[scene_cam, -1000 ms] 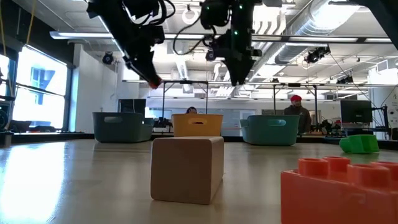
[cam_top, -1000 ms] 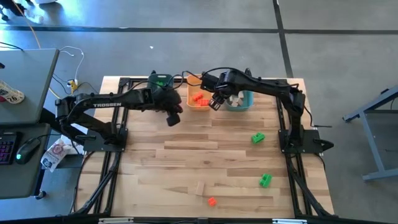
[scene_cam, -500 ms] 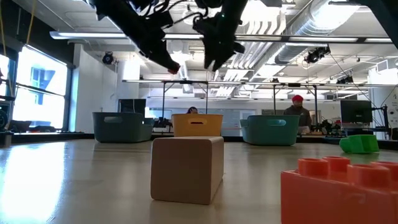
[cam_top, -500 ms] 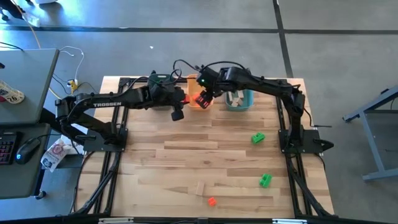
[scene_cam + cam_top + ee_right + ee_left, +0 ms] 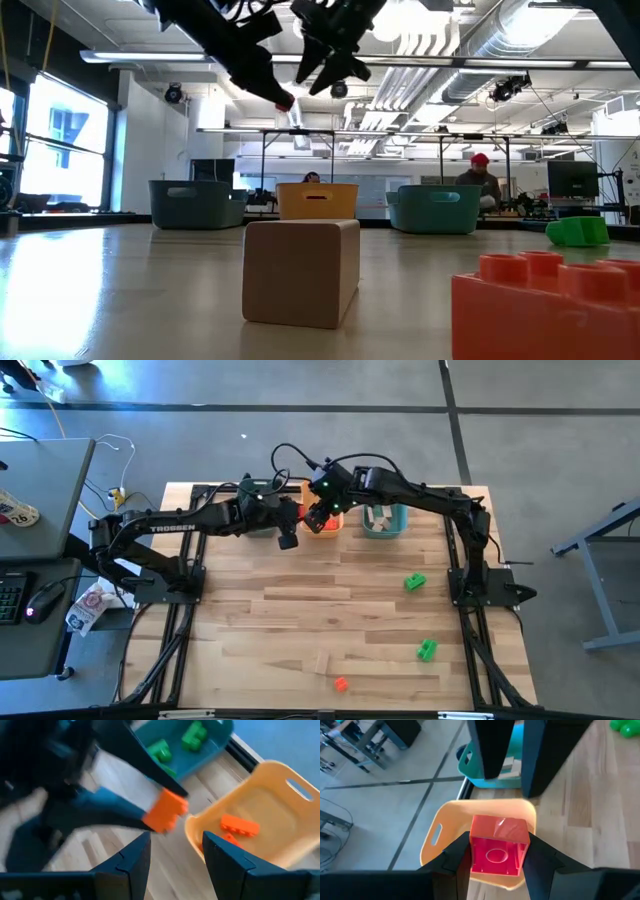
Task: Sort & place blocks by color
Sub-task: Put the orange game piece into the yellow bin
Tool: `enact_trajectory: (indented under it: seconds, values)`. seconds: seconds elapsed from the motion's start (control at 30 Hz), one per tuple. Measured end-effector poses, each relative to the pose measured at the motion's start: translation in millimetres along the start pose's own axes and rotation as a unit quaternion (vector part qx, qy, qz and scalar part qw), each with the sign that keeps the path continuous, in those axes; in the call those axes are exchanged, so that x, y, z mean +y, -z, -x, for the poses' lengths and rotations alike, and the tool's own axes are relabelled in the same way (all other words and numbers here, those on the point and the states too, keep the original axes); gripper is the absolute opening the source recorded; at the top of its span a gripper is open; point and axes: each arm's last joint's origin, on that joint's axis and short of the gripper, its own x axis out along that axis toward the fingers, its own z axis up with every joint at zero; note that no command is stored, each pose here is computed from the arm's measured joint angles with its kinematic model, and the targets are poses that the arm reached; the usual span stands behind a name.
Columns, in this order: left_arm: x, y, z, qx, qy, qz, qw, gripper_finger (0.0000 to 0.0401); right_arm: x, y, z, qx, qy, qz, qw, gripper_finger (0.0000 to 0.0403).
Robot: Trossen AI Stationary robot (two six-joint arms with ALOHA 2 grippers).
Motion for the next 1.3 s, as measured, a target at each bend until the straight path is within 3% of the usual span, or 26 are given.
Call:
enact_trajectory:
  seconds: [0.8,1.1,1.3]
  values:
    - [-12,-20,6,-0.066,-0.041,-0.017,0.997,0.0117,3,-10,0,-0.051,-0.019,-0.036,0.998,0.0163]
    - [-11,-21,6,-0.063,-0.066,-0.03,0.995,0.0118,3,-11,1,-0.056,-0.015,-0.032,0.998,0.0077]
    - [-10,-21,6,-0.065,-0.069,-0.03,0.995,0.0118,2,-10,1,-0.053,-0.014,-0.028,0.998,0.0077]
